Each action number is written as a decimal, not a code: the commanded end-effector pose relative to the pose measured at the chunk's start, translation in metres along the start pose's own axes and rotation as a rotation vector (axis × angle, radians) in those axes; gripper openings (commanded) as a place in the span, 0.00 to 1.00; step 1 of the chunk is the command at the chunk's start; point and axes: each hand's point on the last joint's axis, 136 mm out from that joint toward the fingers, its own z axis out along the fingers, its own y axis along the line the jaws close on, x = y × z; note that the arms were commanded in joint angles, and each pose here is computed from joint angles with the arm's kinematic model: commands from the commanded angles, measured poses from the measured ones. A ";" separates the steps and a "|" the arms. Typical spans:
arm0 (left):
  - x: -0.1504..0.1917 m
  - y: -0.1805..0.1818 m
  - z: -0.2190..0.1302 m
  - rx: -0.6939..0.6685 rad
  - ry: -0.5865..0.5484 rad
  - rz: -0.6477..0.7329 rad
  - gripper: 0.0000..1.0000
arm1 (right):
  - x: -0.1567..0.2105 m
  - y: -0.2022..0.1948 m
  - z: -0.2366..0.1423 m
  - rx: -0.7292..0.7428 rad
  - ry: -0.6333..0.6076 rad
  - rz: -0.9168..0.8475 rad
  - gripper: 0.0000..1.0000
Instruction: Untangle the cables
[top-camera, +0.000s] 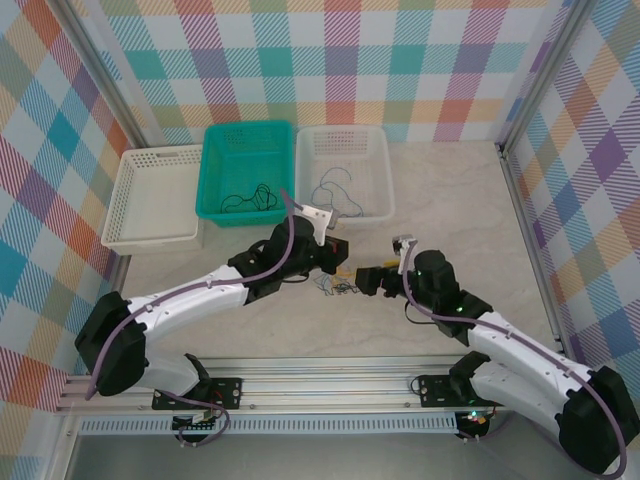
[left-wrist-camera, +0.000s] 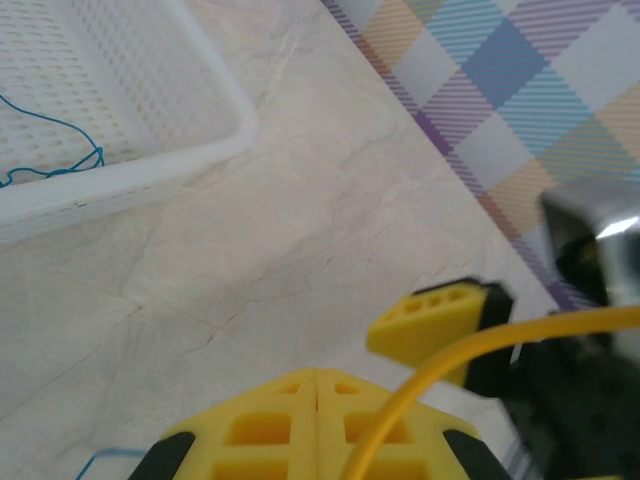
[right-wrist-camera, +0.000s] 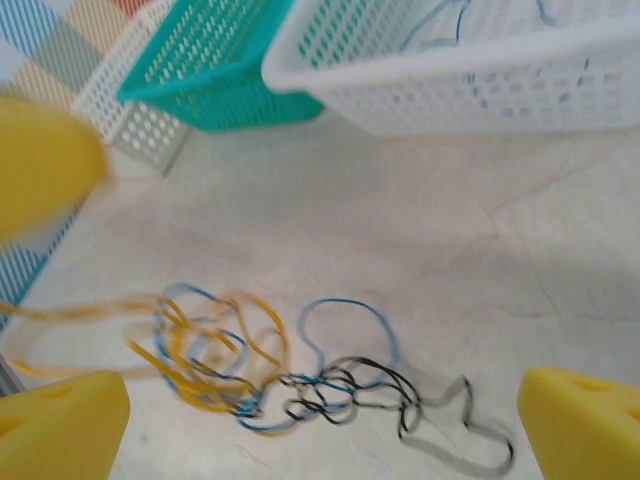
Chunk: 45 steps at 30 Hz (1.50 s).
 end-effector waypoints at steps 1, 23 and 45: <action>-0.006 0.004 -0.011 -0.039 0.005 -0.111 0.00 | -0.013 0.026 0.001 -0.134 -0.074 -0.110 1.00; -0.002 0.012 -0.003 -0.116 0.055 -0.339 0.00 | -0.022 0.058 0.051 -0.139 -0.141 -0.303 0.96; -0.021 0.005 -0.018 -0.104 0.020 -0.334 0.00 | 0.015 -0.006 0.086 0.231 0.031 -0.158 0.39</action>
